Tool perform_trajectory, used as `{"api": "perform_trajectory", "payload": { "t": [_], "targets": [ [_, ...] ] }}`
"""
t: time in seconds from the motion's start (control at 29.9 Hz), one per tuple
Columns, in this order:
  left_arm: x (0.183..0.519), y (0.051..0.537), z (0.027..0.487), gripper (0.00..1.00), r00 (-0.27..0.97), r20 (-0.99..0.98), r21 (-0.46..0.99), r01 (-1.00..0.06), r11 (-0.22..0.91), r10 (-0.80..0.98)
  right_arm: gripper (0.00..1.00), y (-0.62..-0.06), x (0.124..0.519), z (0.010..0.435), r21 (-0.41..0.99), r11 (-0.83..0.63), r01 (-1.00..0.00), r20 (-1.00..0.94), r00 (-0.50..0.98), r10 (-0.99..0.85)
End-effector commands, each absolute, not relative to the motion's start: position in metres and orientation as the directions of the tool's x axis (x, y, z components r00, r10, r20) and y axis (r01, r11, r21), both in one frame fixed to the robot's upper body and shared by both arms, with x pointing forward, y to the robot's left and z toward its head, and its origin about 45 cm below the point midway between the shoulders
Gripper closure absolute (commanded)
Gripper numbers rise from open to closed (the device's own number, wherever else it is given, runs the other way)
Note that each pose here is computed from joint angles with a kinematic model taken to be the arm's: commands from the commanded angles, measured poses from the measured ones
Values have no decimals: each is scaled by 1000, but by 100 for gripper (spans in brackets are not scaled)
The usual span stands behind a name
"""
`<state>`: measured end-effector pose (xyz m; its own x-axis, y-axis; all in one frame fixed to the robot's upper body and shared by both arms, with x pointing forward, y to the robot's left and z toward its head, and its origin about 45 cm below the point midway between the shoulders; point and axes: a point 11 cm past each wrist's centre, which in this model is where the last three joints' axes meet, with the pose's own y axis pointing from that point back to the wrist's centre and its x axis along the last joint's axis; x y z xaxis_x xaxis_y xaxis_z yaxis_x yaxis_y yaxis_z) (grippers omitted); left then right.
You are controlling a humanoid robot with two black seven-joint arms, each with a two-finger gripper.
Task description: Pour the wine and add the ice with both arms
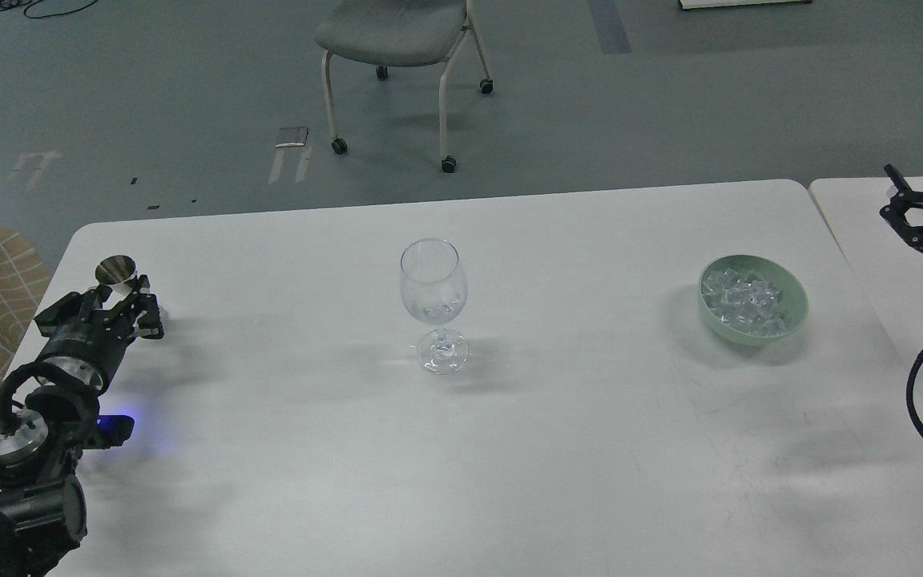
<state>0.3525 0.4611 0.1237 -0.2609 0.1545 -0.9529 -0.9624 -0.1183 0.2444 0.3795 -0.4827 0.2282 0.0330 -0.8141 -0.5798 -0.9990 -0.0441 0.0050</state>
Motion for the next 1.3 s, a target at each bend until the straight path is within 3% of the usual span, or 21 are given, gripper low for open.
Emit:
{"api": "perform_trajectory", "payload": {
  "t": [0.0, 0.3, 0.57, 0.63, 0.77, 0.84, 1.1, 1.27],
  "targets": [
    [353, 460, 123, 58, -261, -953, 245, -962, -118, 154, 0, -484, 379, 229, 4, -43, -999, -577, 33, -816],
    [354, 460, 125, 53, -258, -953, 242, -964, -112, 158, 0, -481, 380, 229, 0, -50, -999, -579, 40, -814],
    [357, 458, 130, 35, -245, -956, 230, -967, -105, 163, 0, -481, 380, 230, -2, -49, -999, -580, 41, -814],
    [358, 458, 131, 24, -241, -956, 226, -969, -105, 169, 0, -482, 380, 229, 1, -46, -999, -580, 37, -814],
    [363, 458, 143, 20, -212, -960, 196, -976, -98, 185, 0, -482, 380, 230, 0, -47, -999, -580, 38, -814],
    [365, 463, 164, 13, -162, -961, 145, -985, -90, 223, 0, -480, 379, 227, 4, -50, -999, -582, 38, -812],
    [372, 468, 265, 12, 49, -905, -52, -999, 4, 423, 0, -460, 384, 228, -23, -89, -996, -602, 85, -794],
    [379, 452, 296, 8, 116, -813, -79, -993, 90, 571, 0, -455, 392, 249, -45, -128, -991, -534, 132, -835]
  ]
}}
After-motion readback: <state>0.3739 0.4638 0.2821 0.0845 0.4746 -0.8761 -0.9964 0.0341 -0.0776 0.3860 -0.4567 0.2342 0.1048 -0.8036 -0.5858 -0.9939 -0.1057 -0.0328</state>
